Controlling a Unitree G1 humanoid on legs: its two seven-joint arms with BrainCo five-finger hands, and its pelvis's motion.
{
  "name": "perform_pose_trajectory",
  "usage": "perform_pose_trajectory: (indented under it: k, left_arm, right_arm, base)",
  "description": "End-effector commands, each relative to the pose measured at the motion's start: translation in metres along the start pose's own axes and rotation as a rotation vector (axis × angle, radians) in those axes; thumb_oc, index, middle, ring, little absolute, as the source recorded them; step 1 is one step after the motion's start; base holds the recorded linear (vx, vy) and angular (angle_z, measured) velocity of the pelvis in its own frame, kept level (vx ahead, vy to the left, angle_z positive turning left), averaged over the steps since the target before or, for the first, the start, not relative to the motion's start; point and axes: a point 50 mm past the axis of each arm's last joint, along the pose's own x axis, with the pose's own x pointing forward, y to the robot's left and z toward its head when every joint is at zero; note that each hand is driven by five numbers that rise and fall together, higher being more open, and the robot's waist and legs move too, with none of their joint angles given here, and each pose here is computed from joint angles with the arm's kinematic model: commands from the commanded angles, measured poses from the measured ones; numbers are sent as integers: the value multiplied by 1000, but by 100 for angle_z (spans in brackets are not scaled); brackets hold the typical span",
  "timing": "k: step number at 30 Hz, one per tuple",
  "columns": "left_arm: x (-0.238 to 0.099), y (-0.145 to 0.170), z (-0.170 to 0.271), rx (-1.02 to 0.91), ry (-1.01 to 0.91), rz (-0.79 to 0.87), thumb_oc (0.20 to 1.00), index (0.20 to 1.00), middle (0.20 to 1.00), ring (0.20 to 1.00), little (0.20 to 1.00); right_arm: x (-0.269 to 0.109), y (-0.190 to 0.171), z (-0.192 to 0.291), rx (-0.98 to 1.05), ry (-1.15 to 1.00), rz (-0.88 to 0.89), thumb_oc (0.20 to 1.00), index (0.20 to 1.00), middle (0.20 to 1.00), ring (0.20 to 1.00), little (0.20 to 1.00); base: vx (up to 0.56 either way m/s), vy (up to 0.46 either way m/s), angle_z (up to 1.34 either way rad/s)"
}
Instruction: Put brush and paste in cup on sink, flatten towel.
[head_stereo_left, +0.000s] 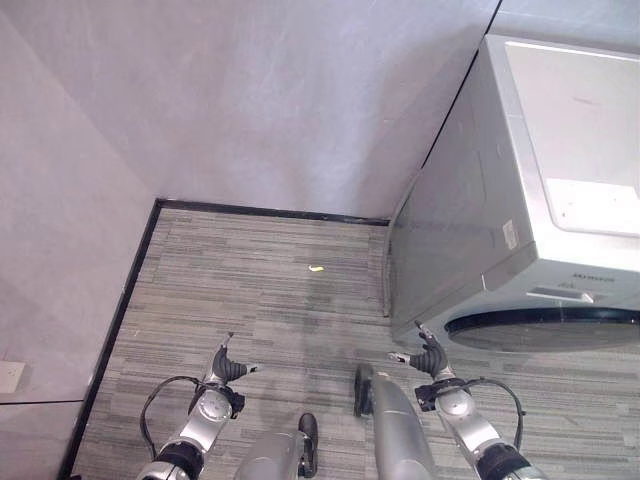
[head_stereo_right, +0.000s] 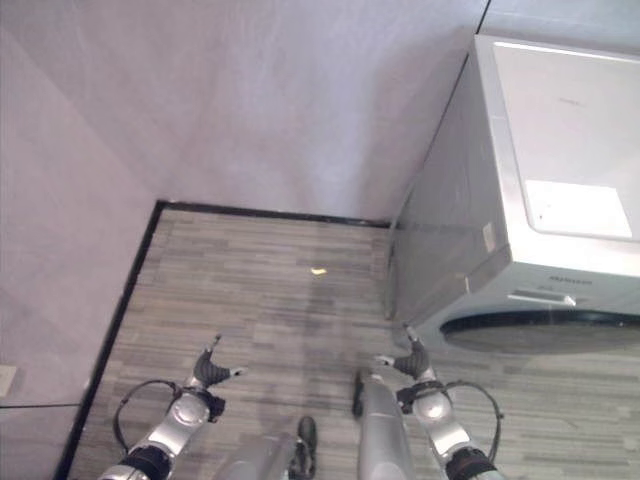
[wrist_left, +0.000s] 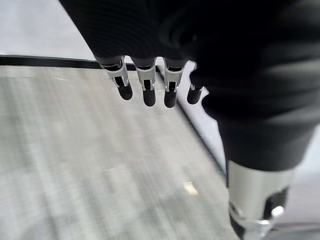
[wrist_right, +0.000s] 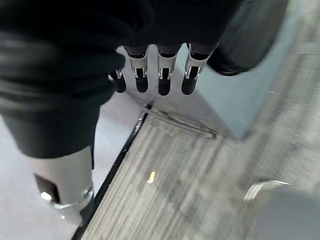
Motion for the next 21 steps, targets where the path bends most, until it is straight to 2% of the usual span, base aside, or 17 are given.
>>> perform_pose_trajectory:
  k: [1,6,13,21]
  left_arm:
    - [-4,0,11,-11,-95,-7,1000,1000,1000,1000,1000]
    - [-6,-8,18,11,-138,-48,1000,1000,1000,1000,1000]
    - [-8,0,15,-7,-144,-28,1000,1000,1000,1000,1000]
    - [-11,4,1,19,-107,-24,1000,1000,1000,1000,1000]
  right_arm:
    - [-12,-23,-11,-17,-18,-71,1000,1000,1000,1000,1000]
    - [-20,-39,-27,-57,25,-89,1000,1000,1000,1000,1000]
    - [-14,-44,-21,-64,9,-92,1000,1000,1000,1000,1000]
    - [-15,-27,-15,-55,-18,-10,1000,1000,1000,1000,1000]
  base:
    - [346,-149,101]
    - [135,-153,149]
    - [66,-31,13]
    - [23,19,11]
